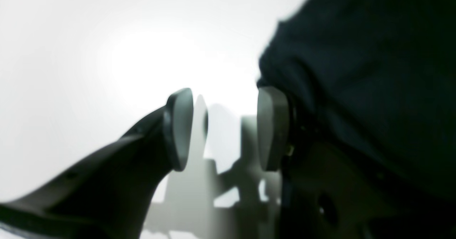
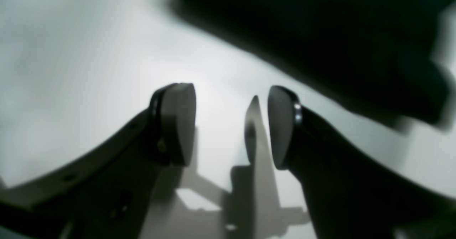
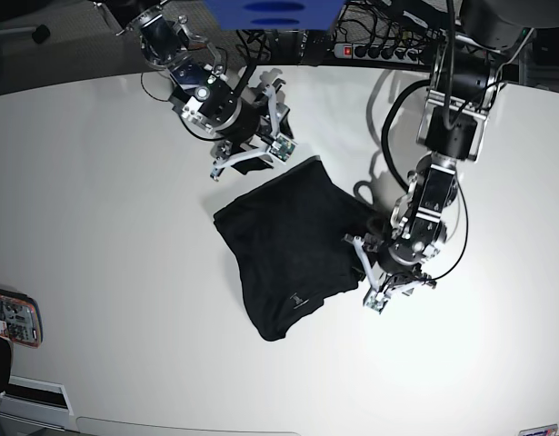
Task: Fold the T-shirt properly
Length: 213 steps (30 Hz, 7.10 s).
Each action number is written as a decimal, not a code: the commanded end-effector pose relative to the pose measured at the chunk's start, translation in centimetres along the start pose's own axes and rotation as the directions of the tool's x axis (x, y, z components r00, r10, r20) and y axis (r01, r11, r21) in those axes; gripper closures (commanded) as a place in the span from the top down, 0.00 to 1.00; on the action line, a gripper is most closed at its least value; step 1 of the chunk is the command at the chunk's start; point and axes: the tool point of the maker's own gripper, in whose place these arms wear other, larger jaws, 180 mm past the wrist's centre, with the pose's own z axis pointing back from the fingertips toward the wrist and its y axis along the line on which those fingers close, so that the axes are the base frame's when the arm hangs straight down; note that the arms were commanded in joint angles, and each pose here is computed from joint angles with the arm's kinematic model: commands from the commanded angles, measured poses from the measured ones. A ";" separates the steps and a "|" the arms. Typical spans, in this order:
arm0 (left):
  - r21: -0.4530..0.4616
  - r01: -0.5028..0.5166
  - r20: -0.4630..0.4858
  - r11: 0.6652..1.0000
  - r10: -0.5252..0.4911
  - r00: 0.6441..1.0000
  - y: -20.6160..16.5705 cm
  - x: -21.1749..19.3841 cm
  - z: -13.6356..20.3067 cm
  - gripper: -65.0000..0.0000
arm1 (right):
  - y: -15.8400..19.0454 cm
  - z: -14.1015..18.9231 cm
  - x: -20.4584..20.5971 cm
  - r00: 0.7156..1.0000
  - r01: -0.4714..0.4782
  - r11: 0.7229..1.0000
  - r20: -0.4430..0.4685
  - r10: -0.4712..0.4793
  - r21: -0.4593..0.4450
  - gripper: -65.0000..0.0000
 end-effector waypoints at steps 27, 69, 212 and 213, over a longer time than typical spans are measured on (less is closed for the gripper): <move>-0.018 0.011 0.227 1.000 -0.007 0.974 -0.4 11.7 -4.7 0.43 | -16.1 7.2 0.6 0.986 0.148 0.887 0.138 -0.096 -0.437 0.48; -0.286 0.307 0.399 0.908 -0.179 0.899 -23.5 5.4 2.1 0.43 | -21.1 12.4 -5.5 0.972 0.224 0.761 0.088 -0.216 -0.609 0.48; -0.277 0.311 -0.245 0.909 -0.380 0.892 -18.5 -34.7 8.5 0.43 | 9.6 5.4 -37.9 0.481 0.742 0.533 -0.230 -0.846 -0.406 0.48; -0.283 0.303 -0.237 0.910 -0.372 0.897 -19.3 -34.3 8.4 0.43 | 9.6 5.4 -37.9 0.481 0.742 0.533 -0.230 -0.846 -0.406 0.48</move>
